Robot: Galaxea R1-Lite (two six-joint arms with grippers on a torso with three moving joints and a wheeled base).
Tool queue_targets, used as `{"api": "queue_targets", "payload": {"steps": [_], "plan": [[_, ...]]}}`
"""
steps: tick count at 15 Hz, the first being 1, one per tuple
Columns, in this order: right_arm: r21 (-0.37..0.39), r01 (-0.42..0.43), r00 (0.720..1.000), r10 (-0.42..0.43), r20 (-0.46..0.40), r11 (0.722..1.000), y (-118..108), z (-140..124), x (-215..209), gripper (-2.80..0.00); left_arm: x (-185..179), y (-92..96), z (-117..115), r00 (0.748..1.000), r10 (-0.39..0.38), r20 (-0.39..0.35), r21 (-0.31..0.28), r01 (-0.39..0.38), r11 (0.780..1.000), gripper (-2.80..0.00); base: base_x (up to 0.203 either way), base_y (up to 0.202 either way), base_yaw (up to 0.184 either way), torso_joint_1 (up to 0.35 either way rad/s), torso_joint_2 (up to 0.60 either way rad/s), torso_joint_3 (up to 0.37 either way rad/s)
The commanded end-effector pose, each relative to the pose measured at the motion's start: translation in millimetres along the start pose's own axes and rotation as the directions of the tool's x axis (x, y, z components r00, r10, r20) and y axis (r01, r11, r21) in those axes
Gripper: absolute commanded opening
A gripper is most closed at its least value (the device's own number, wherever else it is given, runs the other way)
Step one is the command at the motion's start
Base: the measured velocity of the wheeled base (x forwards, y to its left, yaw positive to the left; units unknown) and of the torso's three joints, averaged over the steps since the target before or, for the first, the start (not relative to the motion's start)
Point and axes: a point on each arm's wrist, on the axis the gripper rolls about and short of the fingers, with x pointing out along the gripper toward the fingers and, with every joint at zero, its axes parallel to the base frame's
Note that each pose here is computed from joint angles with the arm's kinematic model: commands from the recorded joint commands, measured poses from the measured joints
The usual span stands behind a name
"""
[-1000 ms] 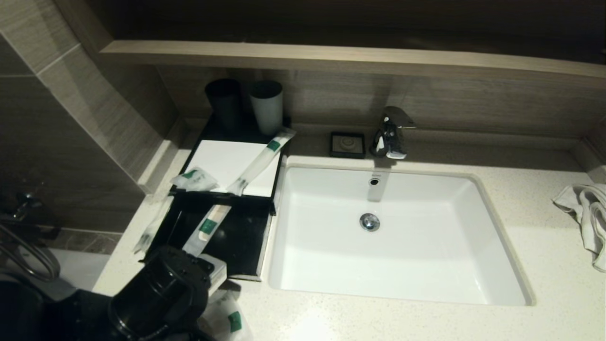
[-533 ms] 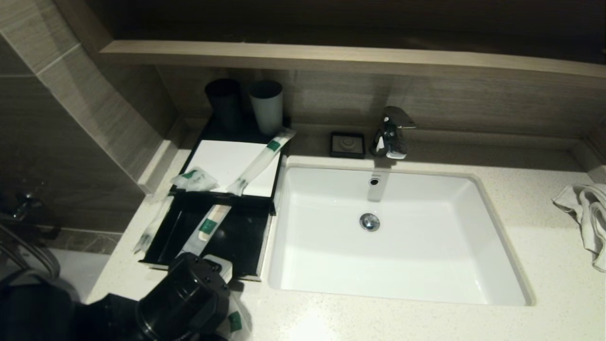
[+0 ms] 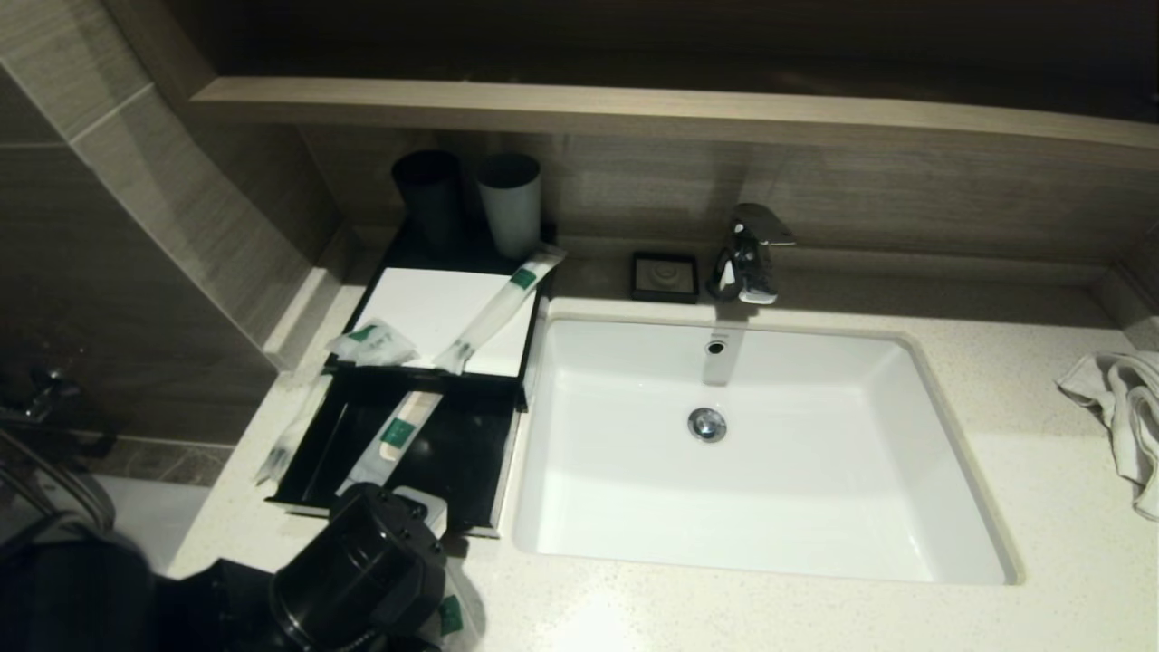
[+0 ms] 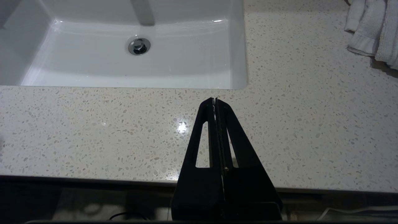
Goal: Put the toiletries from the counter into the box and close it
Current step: Pick up the bathroom toiletry
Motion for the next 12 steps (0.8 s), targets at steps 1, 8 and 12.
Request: {"api": "queue_targets", "payload": {"steps": [1,8,12], "plan": [[0.0,0.0,1.0,0.0,-0.002,1.0,0.0,0.0,0.1,-2.8,0.3,0.1,-0.1,1.0,0.004,-0.001,-0.002,-0.004,1.0,0.0,0.0,0.0,0.0,0.0,0.0,0.0],[0.0,0.0,1.0,0.0,-0.001,1.0,0.0,0.0,0.1,-2.8,0.8,-0.1,-0.1,1.0,0.005,0.001,-0.003,-0.005,1.0,0.0,0.0,0.0,0.0,0.0,0.0,0.0],[0.0,0.0,1.0,0.0,0.0,1.0,0.0,0.0,0.0,-2.8,0.8,-0.1,-0.1,1.0,0.005,0.001,-0.003,-0.005,1.0,0.0,0.0,0.0,0.0,0.0,0.0,0.0]]}}
